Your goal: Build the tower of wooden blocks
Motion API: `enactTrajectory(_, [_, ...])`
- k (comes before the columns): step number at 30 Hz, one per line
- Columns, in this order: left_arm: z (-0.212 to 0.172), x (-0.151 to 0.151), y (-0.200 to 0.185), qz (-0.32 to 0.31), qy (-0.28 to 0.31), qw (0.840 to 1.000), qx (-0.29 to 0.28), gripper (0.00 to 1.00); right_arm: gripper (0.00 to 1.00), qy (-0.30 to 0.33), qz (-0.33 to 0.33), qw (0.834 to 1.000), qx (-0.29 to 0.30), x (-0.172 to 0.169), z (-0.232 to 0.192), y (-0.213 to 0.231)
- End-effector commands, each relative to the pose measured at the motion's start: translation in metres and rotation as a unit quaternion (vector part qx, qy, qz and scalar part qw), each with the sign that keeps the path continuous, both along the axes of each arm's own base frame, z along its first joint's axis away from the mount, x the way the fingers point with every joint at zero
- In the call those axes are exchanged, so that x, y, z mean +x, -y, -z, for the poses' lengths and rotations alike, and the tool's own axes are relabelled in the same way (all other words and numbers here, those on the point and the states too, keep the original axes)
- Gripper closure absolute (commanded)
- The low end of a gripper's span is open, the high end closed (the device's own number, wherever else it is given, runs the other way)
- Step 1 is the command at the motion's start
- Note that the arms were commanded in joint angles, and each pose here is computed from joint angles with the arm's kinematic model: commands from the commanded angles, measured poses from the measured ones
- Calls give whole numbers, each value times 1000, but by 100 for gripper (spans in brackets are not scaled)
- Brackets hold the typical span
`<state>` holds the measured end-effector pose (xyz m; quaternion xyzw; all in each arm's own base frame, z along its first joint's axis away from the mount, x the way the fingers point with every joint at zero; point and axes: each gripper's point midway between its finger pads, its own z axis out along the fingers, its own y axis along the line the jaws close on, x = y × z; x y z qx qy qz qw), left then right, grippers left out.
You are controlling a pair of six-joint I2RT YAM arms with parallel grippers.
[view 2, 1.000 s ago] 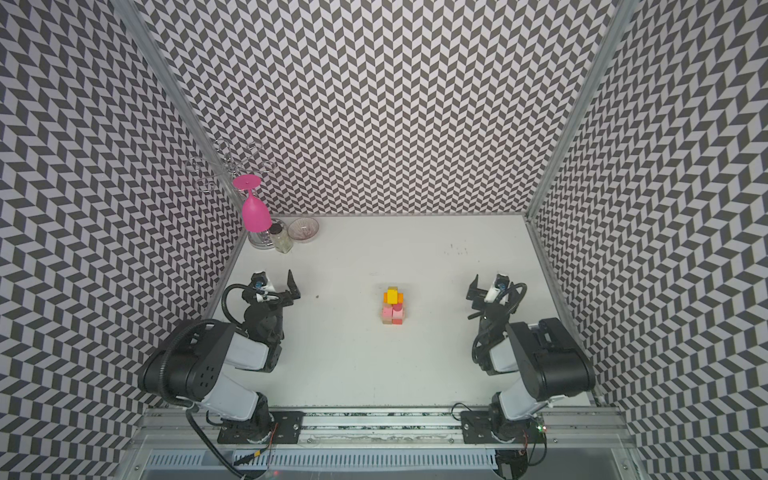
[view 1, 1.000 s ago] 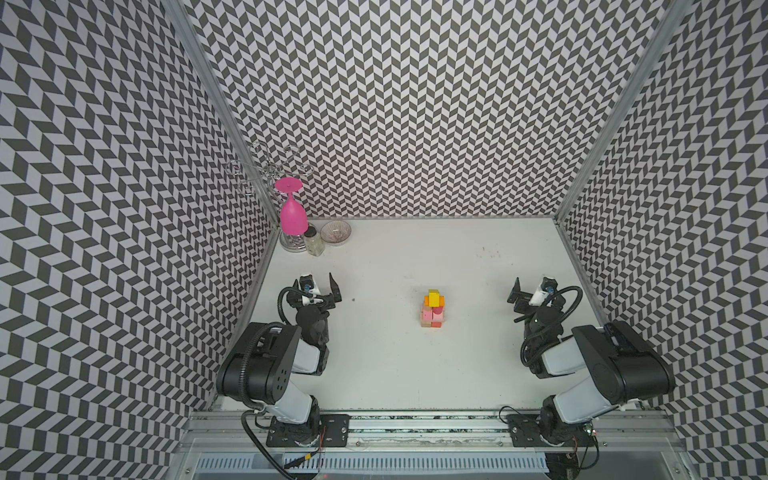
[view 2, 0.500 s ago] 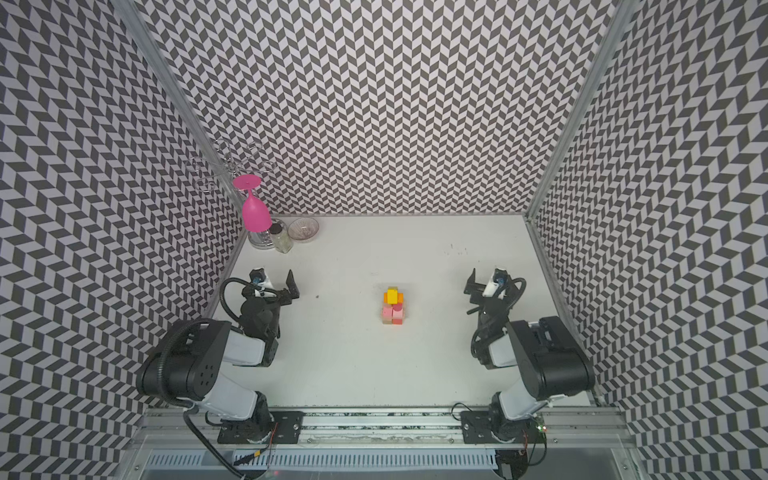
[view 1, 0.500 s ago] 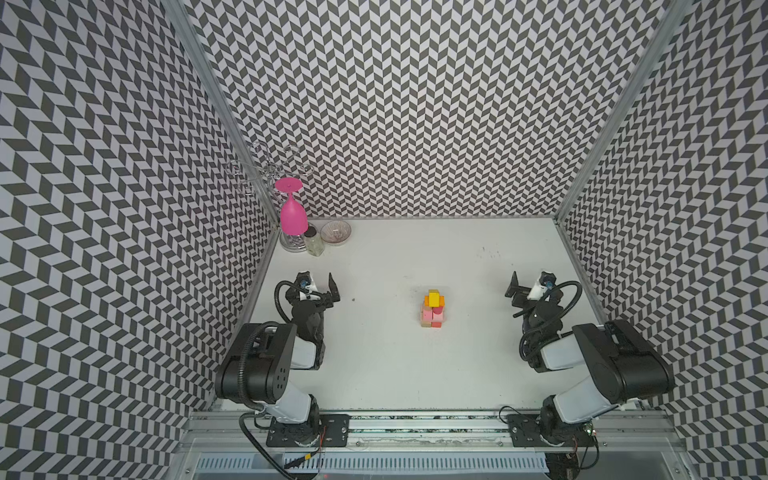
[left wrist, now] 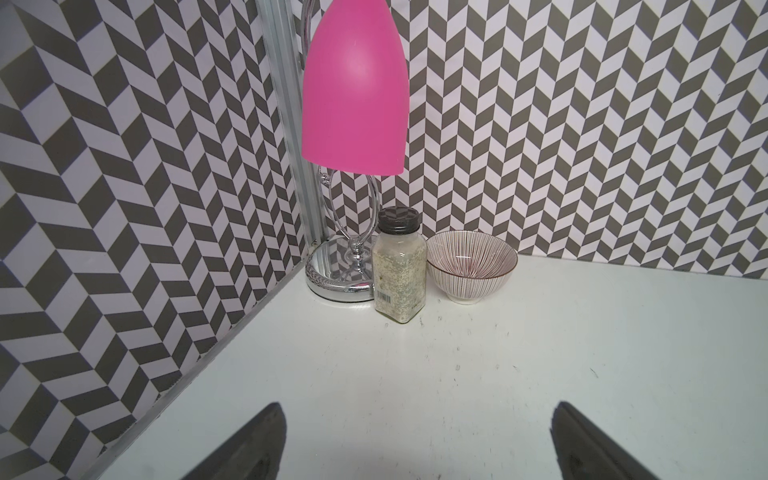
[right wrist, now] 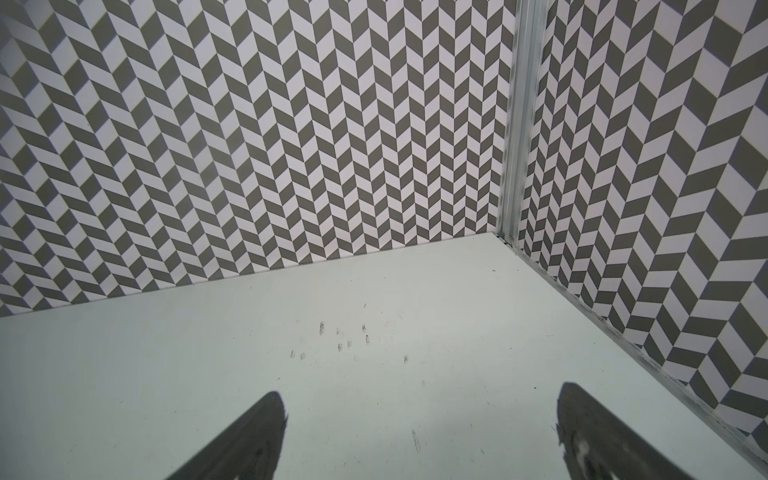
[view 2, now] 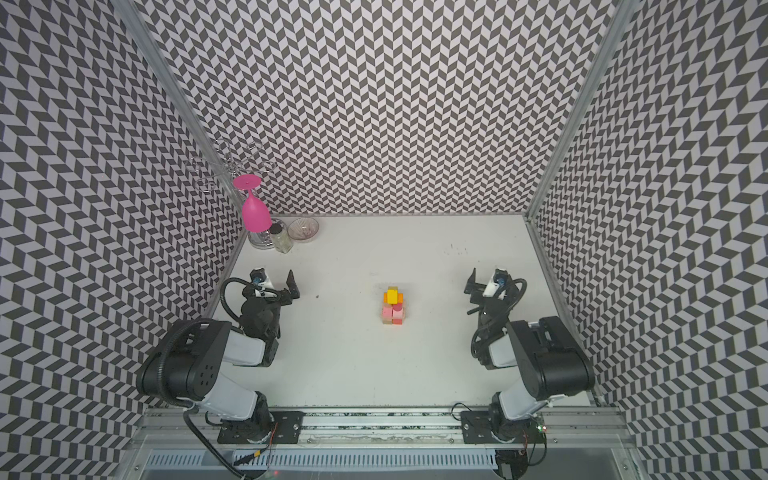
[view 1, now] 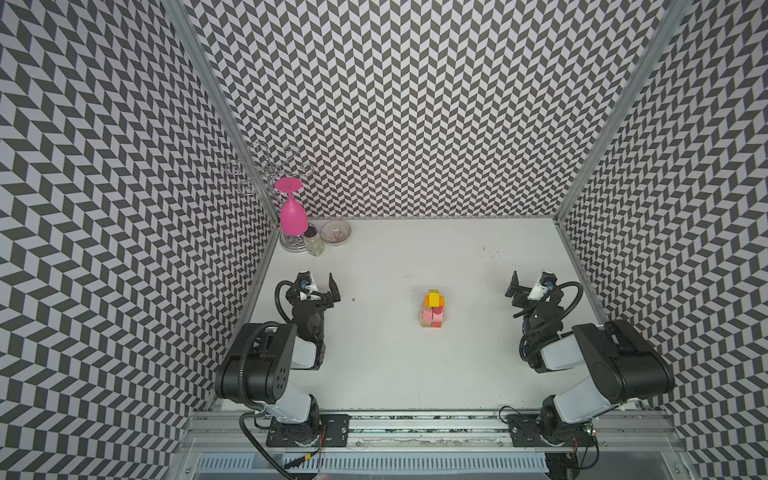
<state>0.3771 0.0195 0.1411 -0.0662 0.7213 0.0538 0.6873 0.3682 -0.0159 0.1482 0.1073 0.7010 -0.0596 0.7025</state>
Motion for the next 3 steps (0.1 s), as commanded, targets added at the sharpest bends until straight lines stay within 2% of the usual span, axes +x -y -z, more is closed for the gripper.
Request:
enactTrajectory(1, [-8,1,0,-1,13,1000,-2,0,0,20,-4,1000,-2,-2,-8,0])
enactTrajectory(3, [-8,1,0,-2,12,1000,-2,0,1,22,-4,1000,-2,-3,-9,-1])
